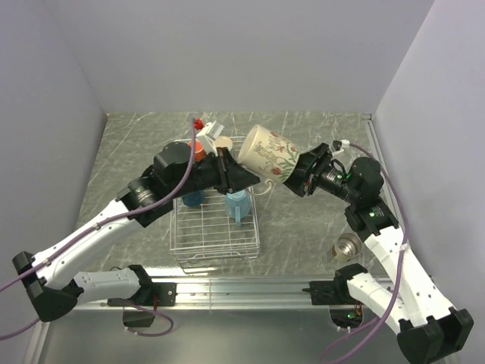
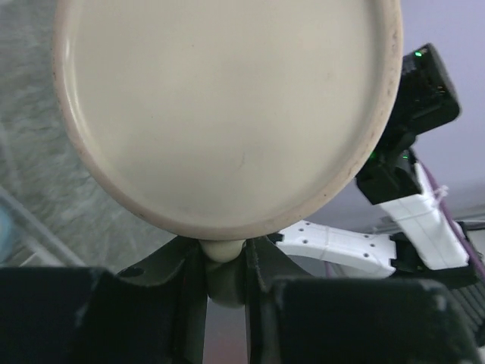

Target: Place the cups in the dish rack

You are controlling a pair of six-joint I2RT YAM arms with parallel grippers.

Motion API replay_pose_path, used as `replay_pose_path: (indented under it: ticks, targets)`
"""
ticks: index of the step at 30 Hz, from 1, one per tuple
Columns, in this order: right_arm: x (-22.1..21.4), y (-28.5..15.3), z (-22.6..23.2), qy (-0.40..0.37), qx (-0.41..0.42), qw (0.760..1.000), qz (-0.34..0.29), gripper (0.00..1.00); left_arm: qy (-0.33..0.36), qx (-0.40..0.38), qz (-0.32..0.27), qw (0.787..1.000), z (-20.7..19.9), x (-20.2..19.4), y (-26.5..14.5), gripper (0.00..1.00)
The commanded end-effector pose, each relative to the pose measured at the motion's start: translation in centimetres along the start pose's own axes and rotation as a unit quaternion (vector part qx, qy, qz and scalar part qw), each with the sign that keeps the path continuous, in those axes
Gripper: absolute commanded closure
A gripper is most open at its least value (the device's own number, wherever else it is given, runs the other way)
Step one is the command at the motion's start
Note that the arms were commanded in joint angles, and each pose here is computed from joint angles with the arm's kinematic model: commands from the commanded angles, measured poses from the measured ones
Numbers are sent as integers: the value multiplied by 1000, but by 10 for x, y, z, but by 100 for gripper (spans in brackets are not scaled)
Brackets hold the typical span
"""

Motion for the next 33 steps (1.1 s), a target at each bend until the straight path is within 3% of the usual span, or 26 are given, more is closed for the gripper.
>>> replay_pose_path:
  ticks: [1, 6, 11, 15, 21, 33]
  targets:
    - [-16, -17, 23, -61, 32, 998, 10, 33, 51, 55, -83, 994, 6, 34, -37, 100]
    - [-12, -23, 9, -81, 2, 997, -3, 33, 67, 144, -75, 984, 33, 35, -61, 100]
    - [-10, -33, -12, -79, -36, 996, -14, 33, 109, 268, -25, 957, 62, 26, -84, 100]
    - [-9, -38, -24, -74, -46, 996, -13, 33, 126, 316, 1, 940, 80, 7, -102, 100]
    - [-6, -38, -31, -72, -58, 996, -14, 34, 132, 355, 43, 925, 102, -26, -121, 100]
    - [-3, -36, -34, -76, -72, 994, -15, 36, 129, 329, 73, 933, 127, -71, -111, 100]
Point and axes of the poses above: each gripper's point midway between its finger pads, its own y axis out along the fingers, its own z axis along the line the jaws close on, x = y × z, the point moved 6 cm from there along -y, back along the fingers, and after that the axes turned 10 degrees about y, right-handed, at the moved point
